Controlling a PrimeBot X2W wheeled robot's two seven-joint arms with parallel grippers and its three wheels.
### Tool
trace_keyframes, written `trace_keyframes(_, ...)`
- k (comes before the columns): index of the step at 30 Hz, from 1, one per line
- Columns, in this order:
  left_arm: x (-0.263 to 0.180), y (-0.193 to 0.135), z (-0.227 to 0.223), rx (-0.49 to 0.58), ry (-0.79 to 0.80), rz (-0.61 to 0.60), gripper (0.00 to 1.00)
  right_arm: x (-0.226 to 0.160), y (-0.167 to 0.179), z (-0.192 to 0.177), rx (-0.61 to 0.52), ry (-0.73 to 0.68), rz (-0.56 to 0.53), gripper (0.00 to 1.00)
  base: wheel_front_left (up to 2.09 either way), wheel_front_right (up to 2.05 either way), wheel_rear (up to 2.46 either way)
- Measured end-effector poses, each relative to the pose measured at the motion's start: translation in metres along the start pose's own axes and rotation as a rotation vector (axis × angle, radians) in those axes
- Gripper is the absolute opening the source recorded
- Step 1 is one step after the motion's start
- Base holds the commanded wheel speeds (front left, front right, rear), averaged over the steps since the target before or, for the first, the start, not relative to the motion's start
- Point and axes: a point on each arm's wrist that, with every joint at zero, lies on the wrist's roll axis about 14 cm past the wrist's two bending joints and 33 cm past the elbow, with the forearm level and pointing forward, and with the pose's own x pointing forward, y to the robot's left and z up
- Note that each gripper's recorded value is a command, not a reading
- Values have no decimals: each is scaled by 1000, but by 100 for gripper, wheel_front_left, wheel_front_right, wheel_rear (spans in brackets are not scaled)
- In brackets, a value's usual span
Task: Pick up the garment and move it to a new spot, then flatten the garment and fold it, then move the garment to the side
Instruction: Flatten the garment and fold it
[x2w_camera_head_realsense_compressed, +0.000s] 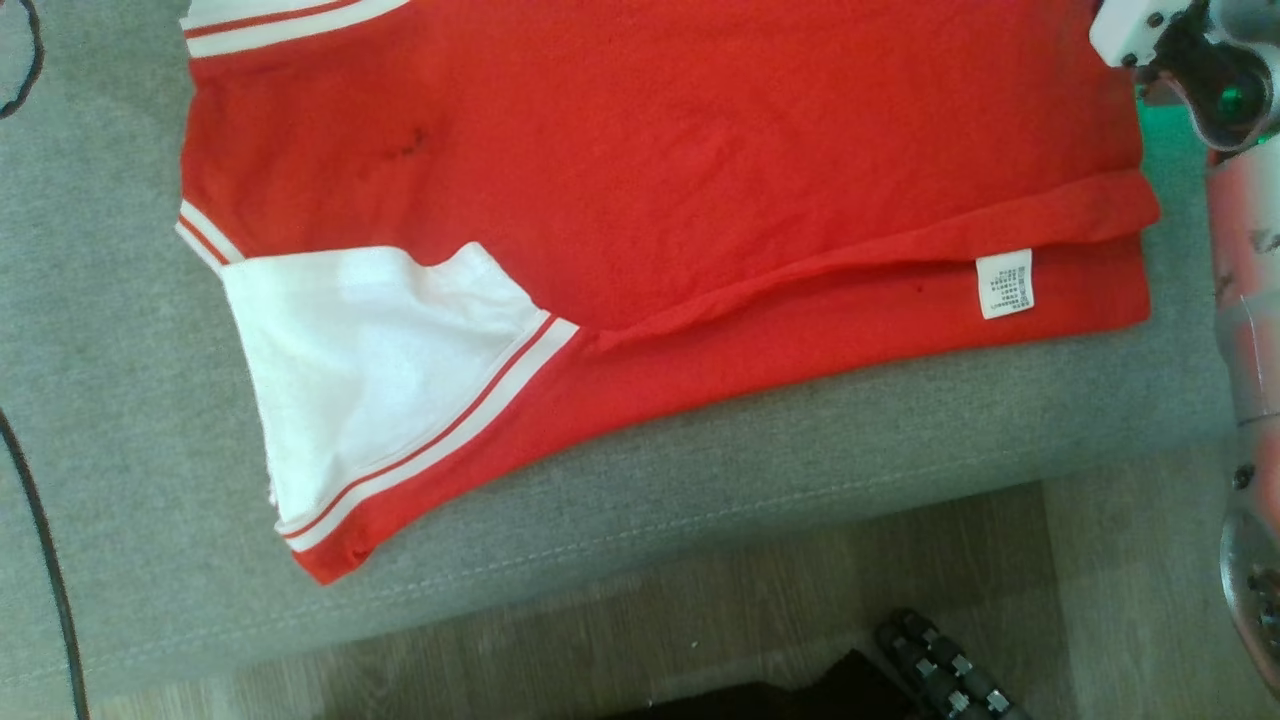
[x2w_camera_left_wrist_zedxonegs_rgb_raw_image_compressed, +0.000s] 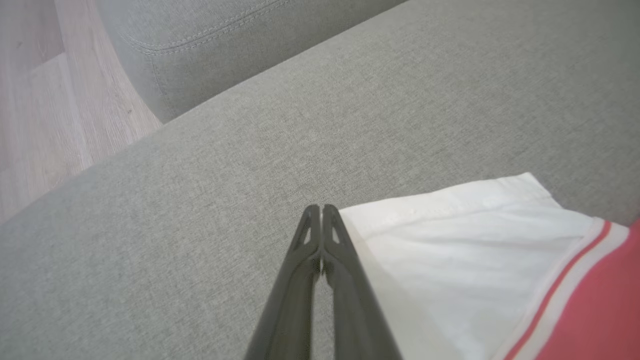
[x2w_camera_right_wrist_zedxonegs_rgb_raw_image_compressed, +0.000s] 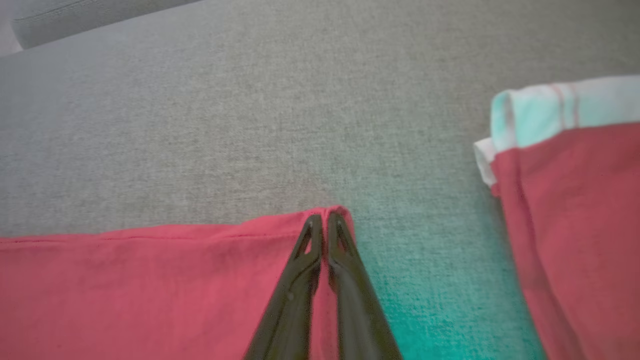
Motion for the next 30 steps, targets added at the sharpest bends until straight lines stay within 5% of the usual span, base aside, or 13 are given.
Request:
trace_keyframes(20,-53,9,77,147,-427,58,0,-14,21,70,11,-278,60,0,0,0,0)
trace_keyframes(30,-84,-5,78,119,-503,10,0,-28,36,91,0,-332,111,0,0,0,0)
